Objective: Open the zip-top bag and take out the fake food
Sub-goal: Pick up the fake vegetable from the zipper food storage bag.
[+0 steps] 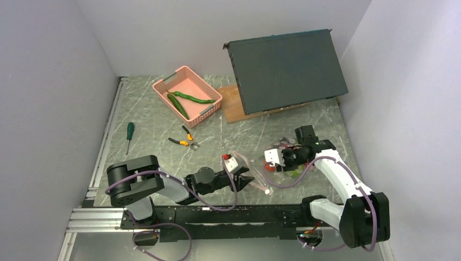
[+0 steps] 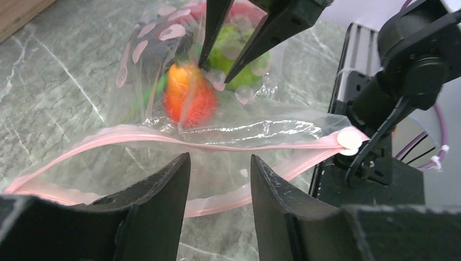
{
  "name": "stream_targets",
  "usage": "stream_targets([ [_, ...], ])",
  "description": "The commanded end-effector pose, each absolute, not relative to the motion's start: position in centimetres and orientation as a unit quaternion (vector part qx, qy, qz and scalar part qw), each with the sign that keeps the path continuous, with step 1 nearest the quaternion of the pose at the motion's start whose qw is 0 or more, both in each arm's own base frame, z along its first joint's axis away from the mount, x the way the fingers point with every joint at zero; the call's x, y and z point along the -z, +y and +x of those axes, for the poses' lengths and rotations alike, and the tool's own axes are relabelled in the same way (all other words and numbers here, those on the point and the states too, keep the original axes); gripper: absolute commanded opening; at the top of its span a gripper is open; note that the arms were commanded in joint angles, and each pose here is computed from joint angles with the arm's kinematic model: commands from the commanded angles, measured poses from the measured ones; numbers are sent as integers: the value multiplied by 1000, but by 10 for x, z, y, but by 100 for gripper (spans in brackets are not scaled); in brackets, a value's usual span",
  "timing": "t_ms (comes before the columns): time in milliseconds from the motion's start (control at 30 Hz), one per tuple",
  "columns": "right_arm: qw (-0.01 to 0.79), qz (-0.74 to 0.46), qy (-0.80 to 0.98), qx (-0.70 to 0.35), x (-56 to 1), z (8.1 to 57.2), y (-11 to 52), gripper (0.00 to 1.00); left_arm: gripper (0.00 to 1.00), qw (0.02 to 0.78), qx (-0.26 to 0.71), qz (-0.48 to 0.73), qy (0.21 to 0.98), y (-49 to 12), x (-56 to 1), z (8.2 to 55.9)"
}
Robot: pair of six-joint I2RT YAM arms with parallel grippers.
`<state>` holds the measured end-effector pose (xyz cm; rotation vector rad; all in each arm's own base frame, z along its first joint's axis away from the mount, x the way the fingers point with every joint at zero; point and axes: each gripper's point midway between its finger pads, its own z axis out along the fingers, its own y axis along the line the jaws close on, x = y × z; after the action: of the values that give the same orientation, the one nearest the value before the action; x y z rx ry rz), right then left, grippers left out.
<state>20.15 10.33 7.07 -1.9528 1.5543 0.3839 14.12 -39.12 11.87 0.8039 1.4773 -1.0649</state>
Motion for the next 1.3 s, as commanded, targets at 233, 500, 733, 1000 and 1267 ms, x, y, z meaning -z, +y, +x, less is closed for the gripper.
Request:
stream_targets([
  [233,306,-760,543,-182,-67,195,138,23,48,550,396,361,641,-411,-120,162],
  [500,360,-715,565,-202,-118,206,147,25,53,547,410,351,640,-406,-120,158],
  [733,438,-580,639,-253,-185,201,142,35,62,533,455,324,635,-392,-136,143],
  [1000,462,-501,659,-316,-209,188,156,64,64,498,516,246,652,-362,-140,133],
  [1267,344,-546,693,-321,-195,167,194,68,63,449,531,172,698,-336,-140,137],
])
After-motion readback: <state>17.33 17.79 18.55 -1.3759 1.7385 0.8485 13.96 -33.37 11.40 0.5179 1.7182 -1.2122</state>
